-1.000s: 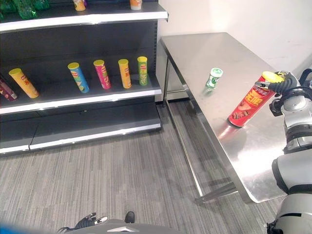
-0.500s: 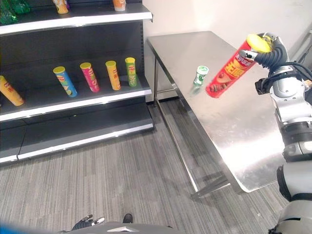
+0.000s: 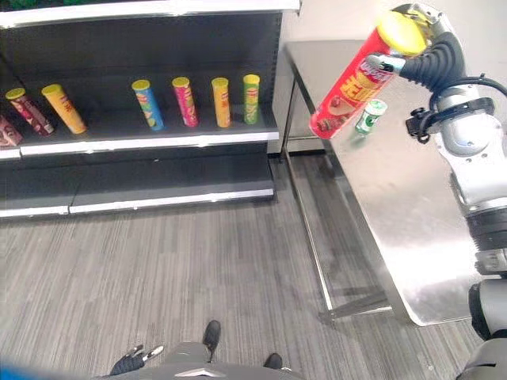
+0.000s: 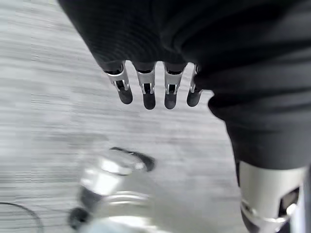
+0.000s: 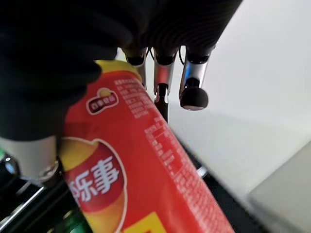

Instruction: Put the goods on the table back onto the shelves and tidy them up.

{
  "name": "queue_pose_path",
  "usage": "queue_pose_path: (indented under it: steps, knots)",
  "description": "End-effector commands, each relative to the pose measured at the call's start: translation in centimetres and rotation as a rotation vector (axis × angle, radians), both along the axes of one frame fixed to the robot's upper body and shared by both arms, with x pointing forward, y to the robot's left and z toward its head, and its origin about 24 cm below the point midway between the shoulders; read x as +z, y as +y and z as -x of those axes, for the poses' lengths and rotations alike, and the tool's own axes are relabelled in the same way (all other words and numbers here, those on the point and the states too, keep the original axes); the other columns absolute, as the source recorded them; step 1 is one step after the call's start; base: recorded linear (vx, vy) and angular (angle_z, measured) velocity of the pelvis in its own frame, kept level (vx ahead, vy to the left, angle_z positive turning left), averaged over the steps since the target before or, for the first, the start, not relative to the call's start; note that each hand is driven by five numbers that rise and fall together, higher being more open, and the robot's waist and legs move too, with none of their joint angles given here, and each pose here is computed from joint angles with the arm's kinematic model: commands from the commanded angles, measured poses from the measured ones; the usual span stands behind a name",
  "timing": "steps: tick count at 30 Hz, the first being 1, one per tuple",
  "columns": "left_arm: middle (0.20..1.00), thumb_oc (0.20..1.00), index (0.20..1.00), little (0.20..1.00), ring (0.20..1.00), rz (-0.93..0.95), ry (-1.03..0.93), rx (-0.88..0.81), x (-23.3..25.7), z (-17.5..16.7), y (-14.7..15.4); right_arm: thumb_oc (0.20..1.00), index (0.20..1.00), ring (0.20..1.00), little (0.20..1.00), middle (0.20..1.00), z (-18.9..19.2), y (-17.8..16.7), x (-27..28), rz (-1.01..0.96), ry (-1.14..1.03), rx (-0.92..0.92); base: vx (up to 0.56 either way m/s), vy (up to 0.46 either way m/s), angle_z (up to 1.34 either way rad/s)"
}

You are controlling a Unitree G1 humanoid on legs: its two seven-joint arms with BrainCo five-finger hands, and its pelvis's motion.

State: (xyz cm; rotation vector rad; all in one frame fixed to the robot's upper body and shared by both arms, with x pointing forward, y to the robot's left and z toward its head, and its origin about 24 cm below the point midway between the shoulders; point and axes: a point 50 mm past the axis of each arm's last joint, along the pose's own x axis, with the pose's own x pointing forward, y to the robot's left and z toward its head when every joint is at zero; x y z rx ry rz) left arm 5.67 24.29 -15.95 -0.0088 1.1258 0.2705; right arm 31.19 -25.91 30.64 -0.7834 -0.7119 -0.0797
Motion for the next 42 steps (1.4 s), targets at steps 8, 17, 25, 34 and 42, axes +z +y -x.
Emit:
queue_pose_path:
  steps: [8,17,25,34,42]
  knots:
    - [1.000,1.000,1.000,1.000,1.000,-0.060,-0.055,-0.048,0.8,-1.9,1.5,0.200,0.200,0.200,0.200,0.200,3.0,0.5,2.5,0.073,-0.181,0.013,0.08,0.534,0.30]
    - [1.000,1.000,1.000,1.000,1.000,-0.156,-0.111,-0.136,2.8,-4.8,5.0,0.200,0.200,0.200,0.200,0.200,3.4,0.6,1.8,0.140,-0.165,-0.010,0.03,0.546,-0.01]
    - [1.000,1.000,1.000,1.000,1.000,-0.130,-0.105,-0.120,2.4,-4.9,4.0,0.200,0.200,0.200,0.200,0.200,3.9,1.4,4.0,0.205,-0.205,0.030,0.06,0.165,0.20]
    - [1.000,1.000,1.000,1.000,1.000,-0.047,-0.099,-0.067,1.2,-3.7,1.3,0.200,0.200,0.200,0.200,0.200,2.5,4.5,4.6,0.221,-0.222,0.125,0.11,0.053,0.16]
    - [1.000,1.000,1.000,1.000,1.000,-0.153,-0.013,-0.344,1.7,-4.9,2.5,0.200,0.200,0.200,0.200,0.200,0.7,-3.2,0.3,0.036,-0.006,-0.150,0.08,0.136,0.26]
